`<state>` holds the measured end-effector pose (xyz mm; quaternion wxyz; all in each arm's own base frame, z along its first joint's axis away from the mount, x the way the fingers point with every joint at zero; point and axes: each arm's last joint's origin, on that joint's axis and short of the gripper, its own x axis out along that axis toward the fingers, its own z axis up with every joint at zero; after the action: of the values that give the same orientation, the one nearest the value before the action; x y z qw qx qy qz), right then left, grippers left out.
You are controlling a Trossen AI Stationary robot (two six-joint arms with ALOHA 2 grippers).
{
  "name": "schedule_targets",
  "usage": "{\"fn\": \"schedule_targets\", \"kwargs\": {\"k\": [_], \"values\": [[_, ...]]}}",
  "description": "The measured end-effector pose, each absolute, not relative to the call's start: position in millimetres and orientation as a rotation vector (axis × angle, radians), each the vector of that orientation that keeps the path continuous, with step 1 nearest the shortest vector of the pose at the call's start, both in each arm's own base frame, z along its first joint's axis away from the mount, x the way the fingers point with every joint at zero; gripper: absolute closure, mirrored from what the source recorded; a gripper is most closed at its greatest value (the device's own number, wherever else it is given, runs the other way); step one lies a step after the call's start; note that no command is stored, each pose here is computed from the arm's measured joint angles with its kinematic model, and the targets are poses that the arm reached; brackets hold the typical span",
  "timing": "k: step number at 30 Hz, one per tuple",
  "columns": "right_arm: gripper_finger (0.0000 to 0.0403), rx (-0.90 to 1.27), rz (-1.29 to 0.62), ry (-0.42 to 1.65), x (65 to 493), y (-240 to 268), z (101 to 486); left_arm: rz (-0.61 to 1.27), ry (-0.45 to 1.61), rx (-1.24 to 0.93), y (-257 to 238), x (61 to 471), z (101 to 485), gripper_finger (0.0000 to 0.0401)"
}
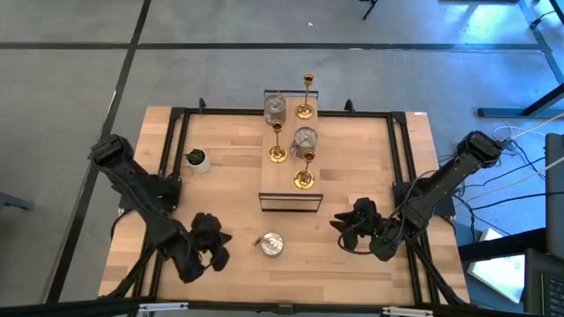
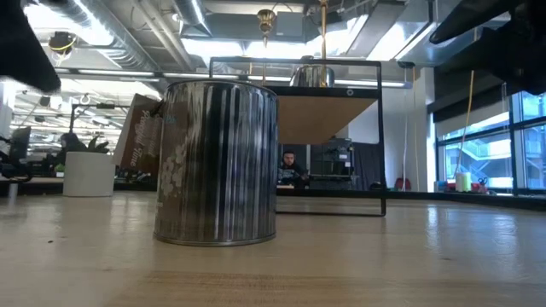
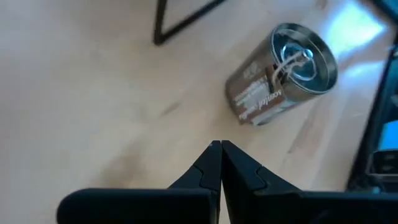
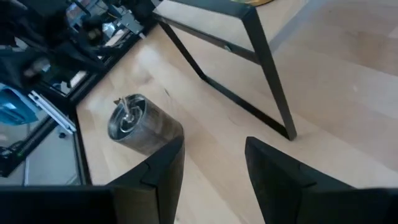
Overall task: Pick & Place candle stick holders
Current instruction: Put the silver scented candle on the shelf
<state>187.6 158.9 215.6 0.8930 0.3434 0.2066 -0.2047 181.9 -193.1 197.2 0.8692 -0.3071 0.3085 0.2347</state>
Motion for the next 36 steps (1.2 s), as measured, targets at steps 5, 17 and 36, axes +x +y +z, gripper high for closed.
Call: {"fn": "schedule_targets", "kwargs": {"k": [5,17,36], "values": [[0.0229,0.706,-0.437,0.438,190.2,159.6,210.9,0.379,0.560,-0.759,-190.0,193.0,176.5,0.0399],[0.0228,0.745,-0.447,0.470,199.4,169.9,192.4,0.226,0.600,-0.729,-158.2,240.4,174.2,0.0399],[0.0228,0.780,-0.423,0.448,203.6,175.0,191.1,0.061,0.565,-0.734,-146.4,289.3,166.3,0.0399]]}}
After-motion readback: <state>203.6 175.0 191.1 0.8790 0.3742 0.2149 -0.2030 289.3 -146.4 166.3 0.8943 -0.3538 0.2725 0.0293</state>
